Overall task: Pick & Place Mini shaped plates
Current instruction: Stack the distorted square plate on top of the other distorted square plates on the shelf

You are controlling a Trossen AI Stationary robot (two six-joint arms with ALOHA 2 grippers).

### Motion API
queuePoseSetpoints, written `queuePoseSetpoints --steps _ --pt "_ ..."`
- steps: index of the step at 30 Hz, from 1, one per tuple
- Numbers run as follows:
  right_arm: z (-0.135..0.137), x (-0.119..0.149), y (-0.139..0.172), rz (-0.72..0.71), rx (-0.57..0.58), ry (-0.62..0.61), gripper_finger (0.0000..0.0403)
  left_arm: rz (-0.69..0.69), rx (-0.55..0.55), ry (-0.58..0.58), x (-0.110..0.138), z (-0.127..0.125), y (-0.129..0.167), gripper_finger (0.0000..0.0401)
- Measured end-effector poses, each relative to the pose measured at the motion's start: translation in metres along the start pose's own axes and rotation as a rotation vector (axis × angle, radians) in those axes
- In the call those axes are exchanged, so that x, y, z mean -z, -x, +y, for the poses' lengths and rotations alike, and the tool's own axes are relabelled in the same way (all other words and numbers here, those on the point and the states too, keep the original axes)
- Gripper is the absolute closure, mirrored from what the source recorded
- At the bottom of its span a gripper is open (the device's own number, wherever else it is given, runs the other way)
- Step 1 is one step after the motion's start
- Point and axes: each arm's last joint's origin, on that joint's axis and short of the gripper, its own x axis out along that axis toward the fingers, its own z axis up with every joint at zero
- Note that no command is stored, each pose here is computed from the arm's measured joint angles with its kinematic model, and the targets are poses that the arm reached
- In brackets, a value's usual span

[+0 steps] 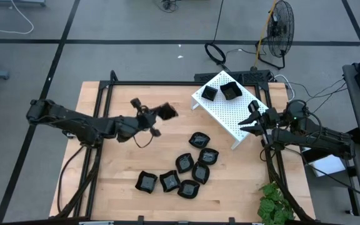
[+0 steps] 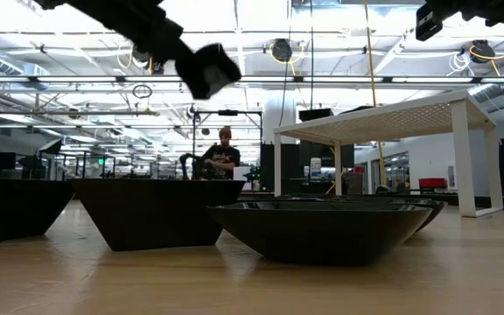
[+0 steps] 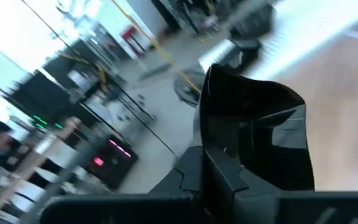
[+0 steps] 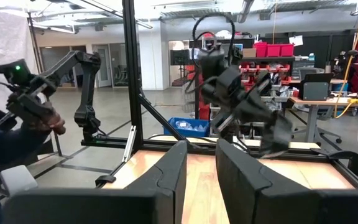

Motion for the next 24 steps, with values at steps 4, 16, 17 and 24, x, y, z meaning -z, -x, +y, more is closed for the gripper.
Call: queuePoseSetpoints --steps 4,16,17,24 --pt "0.000 0.000 0.000 -0.001 0.000 0.000 0.0330 -0.051 -0.072 -0.008 -0.007 0.012 -0.007 0.0395" --pt "-0.002 -0.014 -0.001 -0.140 0.053 -0.043 0.0330 0.006 -0.191 -0.080 0.001 0.036 -0.028 0.0397" --pt "-0.002 -0.014 -0.001 -0.144 0.053 -0.046 0.0330 0.009 -0.195 -0.081 0.002 0.037 -0.029 0.0396" --pt "-0.003 -0.015 -0.004 -0.155 0.062 -0.009 0.0330 -0.032 -0.128 -0.151 0.003 0.040 -0.034 0.0395"
